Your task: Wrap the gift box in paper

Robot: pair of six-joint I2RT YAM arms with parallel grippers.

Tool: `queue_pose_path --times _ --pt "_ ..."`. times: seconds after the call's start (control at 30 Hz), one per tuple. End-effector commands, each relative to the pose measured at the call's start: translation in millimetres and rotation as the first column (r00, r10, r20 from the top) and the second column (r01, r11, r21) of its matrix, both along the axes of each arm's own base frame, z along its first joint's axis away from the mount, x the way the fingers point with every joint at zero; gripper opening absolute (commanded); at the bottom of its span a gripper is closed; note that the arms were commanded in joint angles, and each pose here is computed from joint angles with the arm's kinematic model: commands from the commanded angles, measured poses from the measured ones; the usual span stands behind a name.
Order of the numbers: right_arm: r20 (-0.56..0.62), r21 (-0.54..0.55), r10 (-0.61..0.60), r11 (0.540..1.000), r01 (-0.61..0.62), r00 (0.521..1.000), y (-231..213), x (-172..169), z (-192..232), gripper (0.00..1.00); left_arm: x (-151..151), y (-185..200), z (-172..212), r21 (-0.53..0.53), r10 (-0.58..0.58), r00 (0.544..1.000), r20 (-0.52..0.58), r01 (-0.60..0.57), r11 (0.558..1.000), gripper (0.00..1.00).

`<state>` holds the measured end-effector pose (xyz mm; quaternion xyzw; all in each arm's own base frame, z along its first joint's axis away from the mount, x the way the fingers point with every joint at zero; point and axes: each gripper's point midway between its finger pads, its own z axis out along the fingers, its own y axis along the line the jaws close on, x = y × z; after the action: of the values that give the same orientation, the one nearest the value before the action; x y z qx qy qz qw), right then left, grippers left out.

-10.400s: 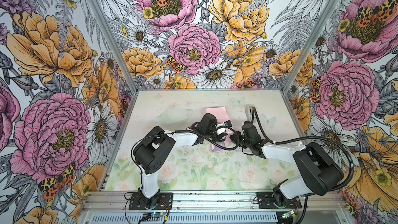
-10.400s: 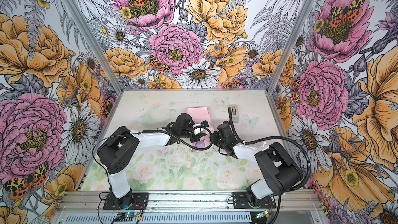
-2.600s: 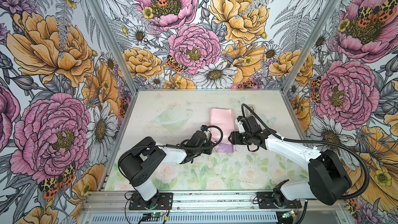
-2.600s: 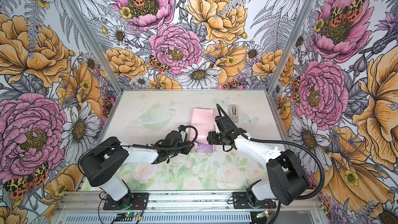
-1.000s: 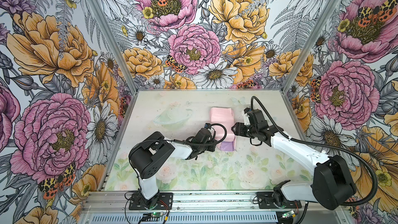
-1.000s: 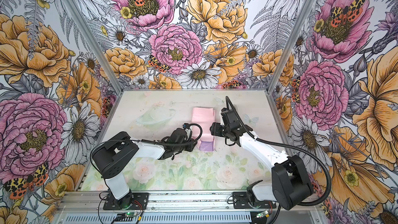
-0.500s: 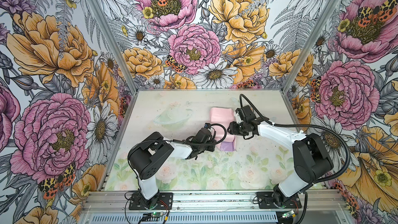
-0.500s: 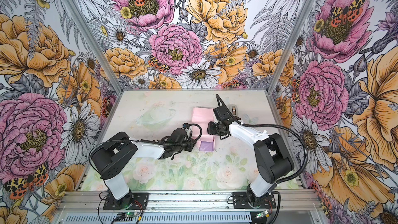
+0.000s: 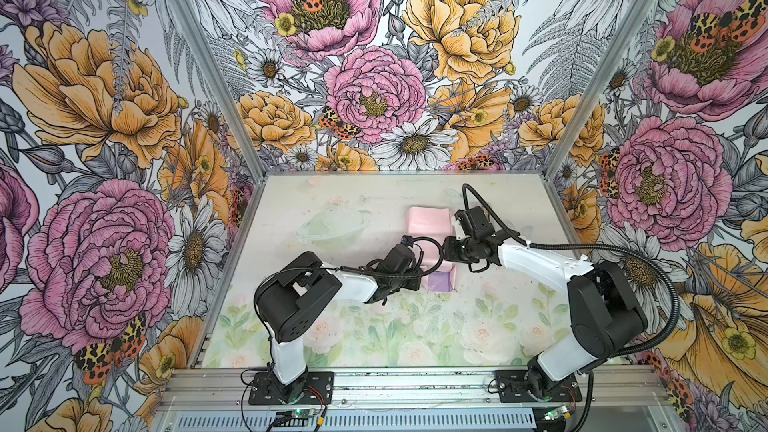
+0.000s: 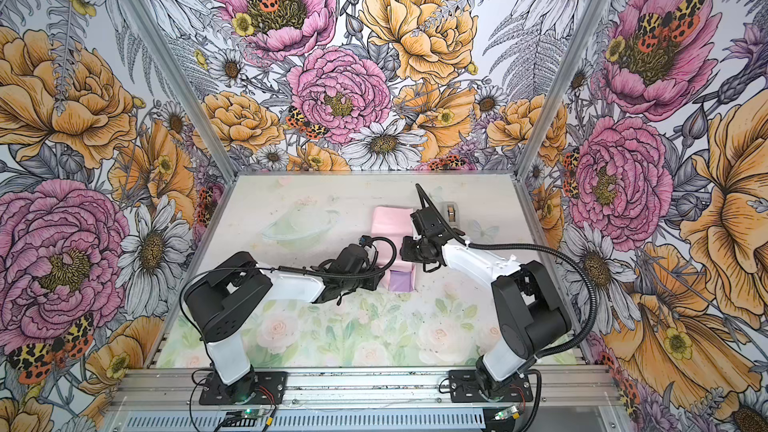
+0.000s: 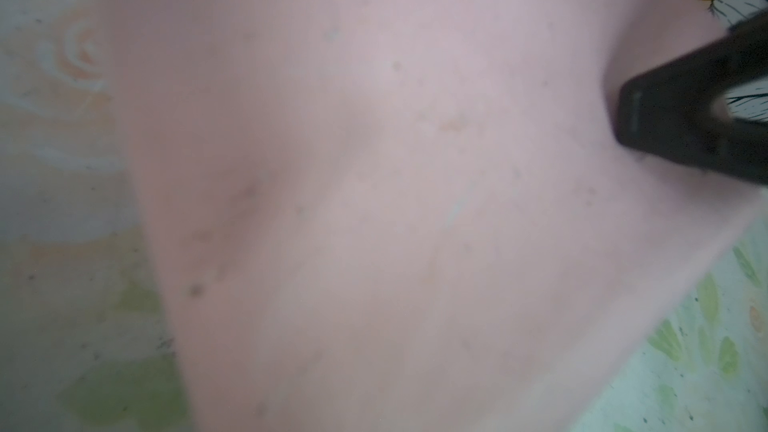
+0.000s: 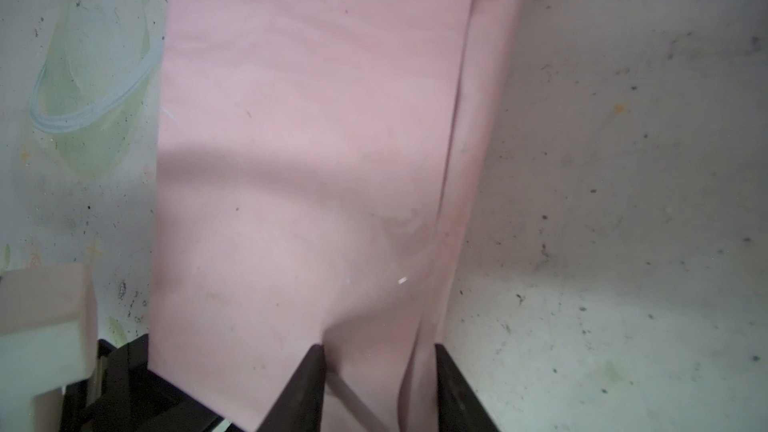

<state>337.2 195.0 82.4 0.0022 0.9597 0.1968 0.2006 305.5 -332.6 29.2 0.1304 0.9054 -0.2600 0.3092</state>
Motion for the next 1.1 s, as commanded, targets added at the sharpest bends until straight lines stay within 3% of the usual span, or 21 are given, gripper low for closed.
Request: queue_pose_path --times 0.0,0.47,0.83,1.07 --pt "-0.115 -0.083 -0.002 0.997 -0.008 0.993 -14 -32 -26 0.41 7 17 -15 0.044 0.062 0.998 -0.016 -0.061 0.997 0.3" --pt "-0.122 -0.065 -0.008 0.998 0.0 0.993 -10 -32 -29 0.34 -19 -11 -12 0.112 -0.108 0.994 -0.005 0.108 0.988 0.29" --pt "-0.128 -0.07 -0.012 0.998 0.003 0.992 -11 -35 -31 0.32 10 19 -7 0.075 0.051 0.999 0.0 -0.051 0.996 0.29" --pt "-0.127 -0.07 -0.012 0.998 0.004 0.992 -11 -35 -31 0.32 12 23 -8 0.093 0.042 0.999 0.008 -0.043 0.995 0.29"
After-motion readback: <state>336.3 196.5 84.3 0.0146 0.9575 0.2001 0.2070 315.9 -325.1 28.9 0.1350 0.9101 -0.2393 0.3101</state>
